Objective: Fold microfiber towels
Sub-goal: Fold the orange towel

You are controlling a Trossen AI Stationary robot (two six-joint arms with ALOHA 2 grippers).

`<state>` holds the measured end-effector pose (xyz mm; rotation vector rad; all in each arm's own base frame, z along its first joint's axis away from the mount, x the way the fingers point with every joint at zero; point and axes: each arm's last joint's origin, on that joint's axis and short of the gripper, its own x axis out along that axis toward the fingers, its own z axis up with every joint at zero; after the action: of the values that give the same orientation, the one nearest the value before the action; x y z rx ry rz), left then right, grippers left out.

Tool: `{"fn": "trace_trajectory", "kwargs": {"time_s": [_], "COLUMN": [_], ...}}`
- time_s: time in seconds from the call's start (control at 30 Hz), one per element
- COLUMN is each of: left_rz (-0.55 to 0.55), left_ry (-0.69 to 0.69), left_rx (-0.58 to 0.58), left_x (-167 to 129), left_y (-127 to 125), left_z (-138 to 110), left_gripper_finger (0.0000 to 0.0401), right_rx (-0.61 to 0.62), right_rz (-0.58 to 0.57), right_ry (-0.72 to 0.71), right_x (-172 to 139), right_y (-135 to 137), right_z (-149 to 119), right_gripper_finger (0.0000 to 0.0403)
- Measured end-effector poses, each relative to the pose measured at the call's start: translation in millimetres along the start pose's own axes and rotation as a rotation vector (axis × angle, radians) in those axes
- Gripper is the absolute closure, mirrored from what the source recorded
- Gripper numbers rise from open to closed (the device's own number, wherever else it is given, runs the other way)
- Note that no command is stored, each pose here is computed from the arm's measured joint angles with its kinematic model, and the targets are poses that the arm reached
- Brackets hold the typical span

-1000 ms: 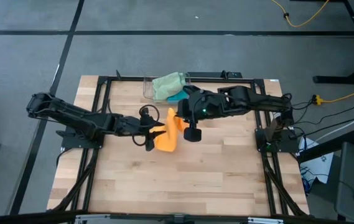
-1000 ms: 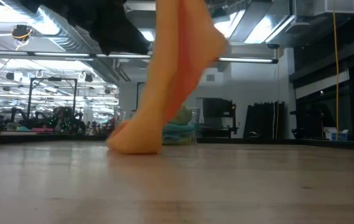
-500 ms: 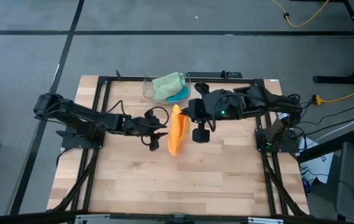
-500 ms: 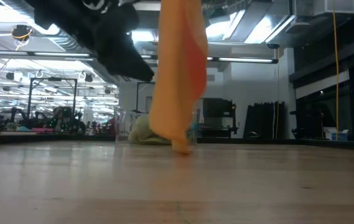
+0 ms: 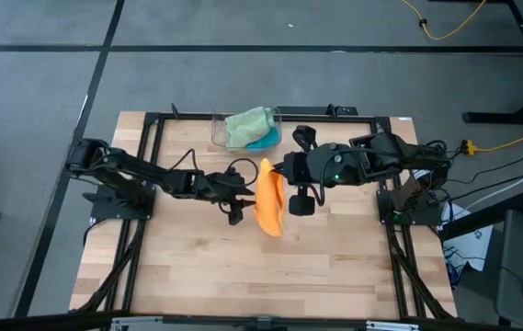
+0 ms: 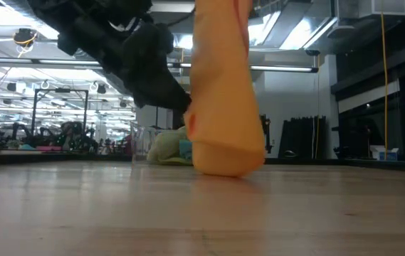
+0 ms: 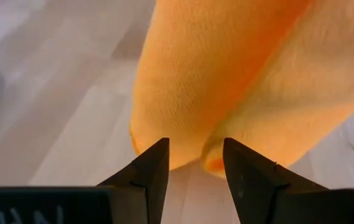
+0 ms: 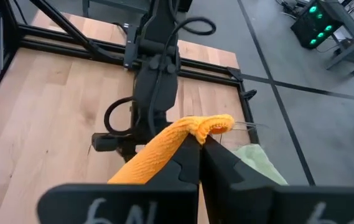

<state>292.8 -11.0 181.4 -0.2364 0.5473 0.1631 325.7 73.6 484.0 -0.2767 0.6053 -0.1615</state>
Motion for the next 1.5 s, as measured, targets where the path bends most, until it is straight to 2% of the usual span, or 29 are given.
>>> {"fn": "trace_trajectory", "kwargs": {"time_s": [0.17, 0.63, 1.07, 1.5], "left_rz": [-0.011, -0.017, 0.037, -0.077], "left_ry": [0.032, -0.013, 0.04, 0.062], "left_rx": [-0.013, -0.026, -0.041, -0.043], "left_x": [10.0, 14.6, 27.2, 27.0], "left_y": [0.4, 3.1, 16.8, 13.4], "left_z": [-7.7, -4.4, -14.0, -13.7], "left_gripper_finger": [0.0259, 0.0259, 0.0259, 0.0259], "right_rx": [-0.001, -0.003, -0.006, -0.012], "right_rz": [-0.001, 0.0, 0.0, 0.001], "right_ry": [0.0, 0.0, 0.006, 0.019], "right_x": [0.0, 0.2, 0.2, 0.2], "right_y": [0.0, 0.1, 0.1, 0.2], "right_z": [0.0, -0.1, -0.6, -2.0], "right_gripper_finger": [0.0398, 0.0398, 0.0398, 0.0398]}}
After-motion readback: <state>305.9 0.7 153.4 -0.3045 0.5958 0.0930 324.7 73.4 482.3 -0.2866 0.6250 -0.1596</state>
